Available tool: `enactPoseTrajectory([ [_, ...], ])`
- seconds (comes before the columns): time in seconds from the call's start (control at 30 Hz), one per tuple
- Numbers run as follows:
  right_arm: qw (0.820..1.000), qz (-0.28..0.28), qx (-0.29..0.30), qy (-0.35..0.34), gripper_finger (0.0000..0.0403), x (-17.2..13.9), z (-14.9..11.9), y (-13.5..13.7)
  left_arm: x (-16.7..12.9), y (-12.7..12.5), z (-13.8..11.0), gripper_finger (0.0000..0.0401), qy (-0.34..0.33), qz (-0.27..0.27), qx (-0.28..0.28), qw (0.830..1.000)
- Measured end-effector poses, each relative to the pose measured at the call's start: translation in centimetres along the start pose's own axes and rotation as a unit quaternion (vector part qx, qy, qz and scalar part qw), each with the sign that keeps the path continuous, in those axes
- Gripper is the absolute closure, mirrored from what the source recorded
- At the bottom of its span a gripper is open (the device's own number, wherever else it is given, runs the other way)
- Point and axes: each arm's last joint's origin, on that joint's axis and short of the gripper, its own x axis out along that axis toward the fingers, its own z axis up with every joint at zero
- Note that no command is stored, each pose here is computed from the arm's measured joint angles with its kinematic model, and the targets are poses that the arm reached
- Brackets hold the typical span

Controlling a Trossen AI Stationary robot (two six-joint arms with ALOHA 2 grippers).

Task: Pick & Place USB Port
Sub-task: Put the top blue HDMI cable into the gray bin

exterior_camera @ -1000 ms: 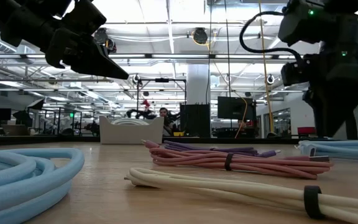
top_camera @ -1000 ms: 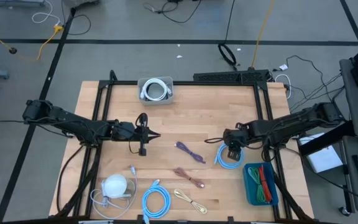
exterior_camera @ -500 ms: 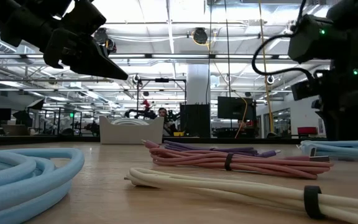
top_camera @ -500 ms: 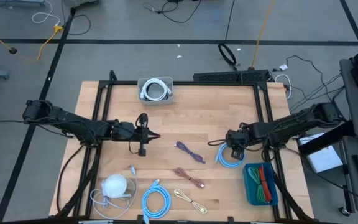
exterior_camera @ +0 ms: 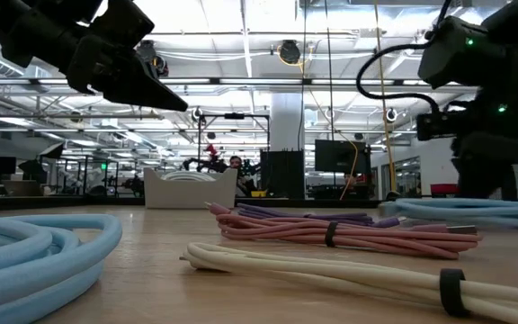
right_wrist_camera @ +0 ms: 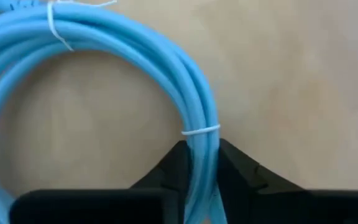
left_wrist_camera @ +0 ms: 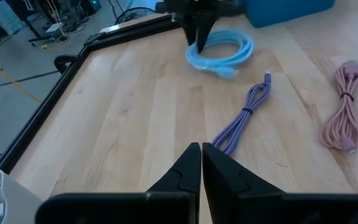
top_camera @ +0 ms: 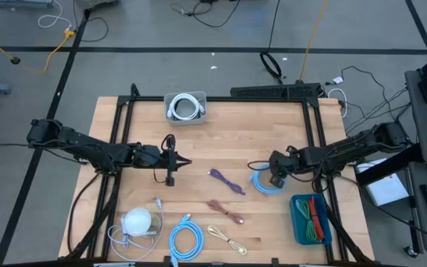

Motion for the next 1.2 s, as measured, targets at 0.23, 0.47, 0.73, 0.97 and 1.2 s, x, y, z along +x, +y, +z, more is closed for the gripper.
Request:
enactPoseTrajectory([
  [0.23, 0.981, -0.084, 0.023, -0.174, 0.0367, -2.5, 4.1, 1.1, 0.2, 1.4, 0.0, 0.038, -0.009, 0.039, -0.066, 0.997],
  [0.47, 0.922, -0.138, -0.007, -0.362, 0.0367, -6.2, 8.4, 3.0, 0.1, 4.0, 0.3, 0.038, -0.039, 0.188, -0.158, 0.968],
  [0.73, 0.876, -0.234, -0.075, -0.415, 0.0367, -4.8, 10.9, 4.6, -0.5, 9.1, 1.9, 0.0379, -0.17, 0.107, -0.248, 0.948],
  [0.97, 0.858, -0.284, -0.18, -0.388, 0.0368, -1.9, 13.0, 6.9, 0.0, 12.9, 6.0, 0.0301, -0.1, -0.039, -0.248, 0.963],
  [1.2, 0.824, -0.332, -0.228, -0.398, 0.0368, -2.8, 15.7, 9.2, 2.8, 11.5, 8.0, 0.0184, 0.056, -0.044, -0.212, 0.975],
])
